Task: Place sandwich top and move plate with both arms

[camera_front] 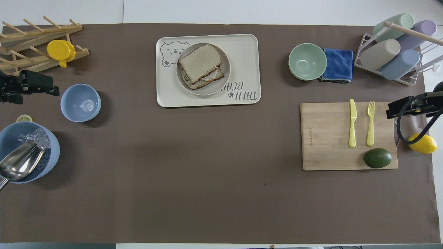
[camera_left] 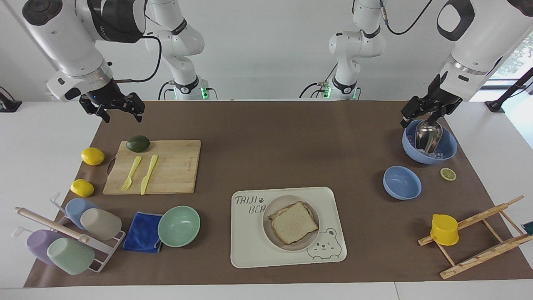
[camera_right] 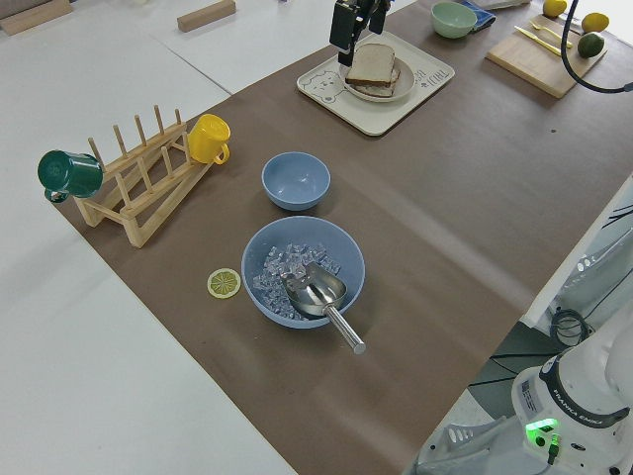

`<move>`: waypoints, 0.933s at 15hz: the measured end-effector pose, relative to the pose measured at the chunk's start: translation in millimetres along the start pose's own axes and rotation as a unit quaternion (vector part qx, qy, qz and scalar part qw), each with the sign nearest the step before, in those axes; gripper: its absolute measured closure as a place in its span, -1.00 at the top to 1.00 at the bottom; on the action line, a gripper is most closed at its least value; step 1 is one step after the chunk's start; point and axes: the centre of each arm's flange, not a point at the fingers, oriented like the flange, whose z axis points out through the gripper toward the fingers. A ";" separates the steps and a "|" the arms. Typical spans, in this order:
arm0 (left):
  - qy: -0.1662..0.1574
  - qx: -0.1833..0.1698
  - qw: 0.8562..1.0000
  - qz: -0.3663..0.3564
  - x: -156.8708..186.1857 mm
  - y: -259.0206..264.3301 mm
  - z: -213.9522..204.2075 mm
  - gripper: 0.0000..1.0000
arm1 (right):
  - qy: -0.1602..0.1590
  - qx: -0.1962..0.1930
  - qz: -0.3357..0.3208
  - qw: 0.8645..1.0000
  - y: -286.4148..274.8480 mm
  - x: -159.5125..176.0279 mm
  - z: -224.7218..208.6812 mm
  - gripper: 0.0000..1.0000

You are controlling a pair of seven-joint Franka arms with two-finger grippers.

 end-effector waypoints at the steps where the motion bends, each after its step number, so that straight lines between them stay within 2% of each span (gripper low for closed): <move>1: -0.003 0.000 1.000 0.001 -0.7 0.9 1.1 1.00 | 0.000 0.000 0.000 1.000 0.0 0.0 0.0 1.00; 3: -0.013 0.004 1.000 0.011 -4.2 -0.3 0.9 1.00 | 0.000 0.000 0.000 1.000 0.0 0.0 0.0 1.00; 9: -0.040 0.047 0.997 0.043 -35.7 -6.0 -24.8 1.00 | 0.000 0.000 0.000 1.000 0.0 0.0 0.0 1.00; 14: -0.038 0.061 0.996 0.054 -38.8 3.0 -25.3 1.00 | 0.000 0.000 0.000 1.000 0.4 0.0 0.0 1.00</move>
